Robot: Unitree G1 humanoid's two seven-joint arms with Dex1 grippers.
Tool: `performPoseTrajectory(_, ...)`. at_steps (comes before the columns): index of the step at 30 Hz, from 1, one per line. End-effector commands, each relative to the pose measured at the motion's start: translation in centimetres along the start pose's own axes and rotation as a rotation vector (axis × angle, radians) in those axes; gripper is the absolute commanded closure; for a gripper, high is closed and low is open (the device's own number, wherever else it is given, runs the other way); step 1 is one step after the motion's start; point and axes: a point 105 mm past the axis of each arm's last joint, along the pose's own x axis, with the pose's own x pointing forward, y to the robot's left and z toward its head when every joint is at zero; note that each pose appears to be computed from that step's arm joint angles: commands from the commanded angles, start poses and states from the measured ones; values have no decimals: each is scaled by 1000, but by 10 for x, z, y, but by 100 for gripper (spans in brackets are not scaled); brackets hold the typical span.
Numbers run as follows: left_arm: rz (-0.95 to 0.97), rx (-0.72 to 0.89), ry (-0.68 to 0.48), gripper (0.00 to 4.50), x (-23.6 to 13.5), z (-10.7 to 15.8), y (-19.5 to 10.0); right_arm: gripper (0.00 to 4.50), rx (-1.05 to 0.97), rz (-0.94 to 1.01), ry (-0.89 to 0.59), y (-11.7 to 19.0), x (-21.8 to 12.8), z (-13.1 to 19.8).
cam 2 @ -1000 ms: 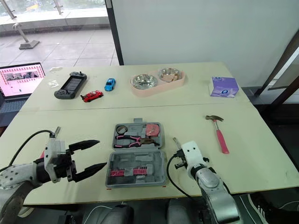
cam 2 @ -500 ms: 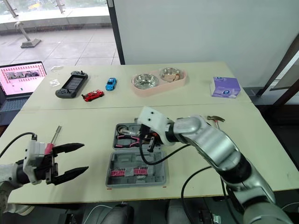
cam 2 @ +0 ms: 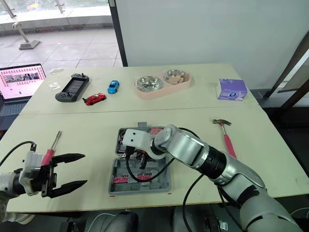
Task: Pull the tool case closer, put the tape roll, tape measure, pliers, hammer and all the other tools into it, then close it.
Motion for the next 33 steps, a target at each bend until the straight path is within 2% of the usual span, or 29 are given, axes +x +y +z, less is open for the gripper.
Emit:
performPoseTrajectory(1,-1,35,0,0,1,8,-1,445,-58,-15,-26,-2,1,11)
performPoseTrajectory(19,15,35,1,0,1,11,0,445,-125,18,-2,2,24,11)
performPoseTrajectory(33,31,29,-3,0,0,9,1,445,-148,27,20,3,27,6)
